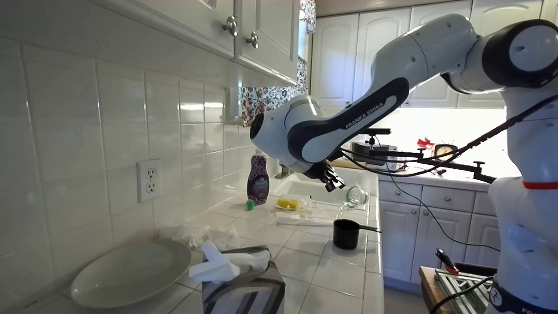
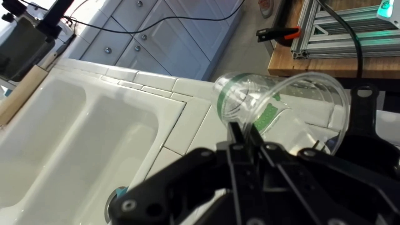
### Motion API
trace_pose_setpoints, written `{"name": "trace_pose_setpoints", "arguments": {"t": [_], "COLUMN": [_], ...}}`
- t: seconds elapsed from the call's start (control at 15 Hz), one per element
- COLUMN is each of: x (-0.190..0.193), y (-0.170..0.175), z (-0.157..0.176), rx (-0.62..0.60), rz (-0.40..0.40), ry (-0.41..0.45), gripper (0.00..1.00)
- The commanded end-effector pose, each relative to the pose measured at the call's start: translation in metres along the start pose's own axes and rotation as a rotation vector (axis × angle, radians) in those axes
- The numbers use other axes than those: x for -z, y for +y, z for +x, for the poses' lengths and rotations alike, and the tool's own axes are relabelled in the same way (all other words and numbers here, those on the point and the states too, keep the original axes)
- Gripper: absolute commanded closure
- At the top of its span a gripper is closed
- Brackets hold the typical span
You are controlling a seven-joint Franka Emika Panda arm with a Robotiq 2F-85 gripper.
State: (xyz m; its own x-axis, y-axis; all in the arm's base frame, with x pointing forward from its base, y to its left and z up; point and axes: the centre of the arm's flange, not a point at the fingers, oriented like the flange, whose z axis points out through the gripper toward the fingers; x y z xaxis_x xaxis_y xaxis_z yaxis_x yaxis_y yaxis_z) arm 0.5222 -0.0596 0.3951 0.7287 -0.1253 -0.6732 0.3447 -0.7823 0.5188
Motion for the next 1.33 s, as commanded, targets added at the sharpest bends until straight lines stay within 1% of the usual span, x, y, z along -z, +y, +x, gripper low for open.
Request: {"name": "trace_pose_setpoints", "arguments": {"t": [0.0,1.27], "x": [0.008,0.011], "y": [0.004,-0.009], "z": [0.007,0.005], "rx": [-0.004,0.008], "rz": [-0.025,-0.040], "ry": [-0.028,-0.047], "gripper": [0.98,0.98]}}
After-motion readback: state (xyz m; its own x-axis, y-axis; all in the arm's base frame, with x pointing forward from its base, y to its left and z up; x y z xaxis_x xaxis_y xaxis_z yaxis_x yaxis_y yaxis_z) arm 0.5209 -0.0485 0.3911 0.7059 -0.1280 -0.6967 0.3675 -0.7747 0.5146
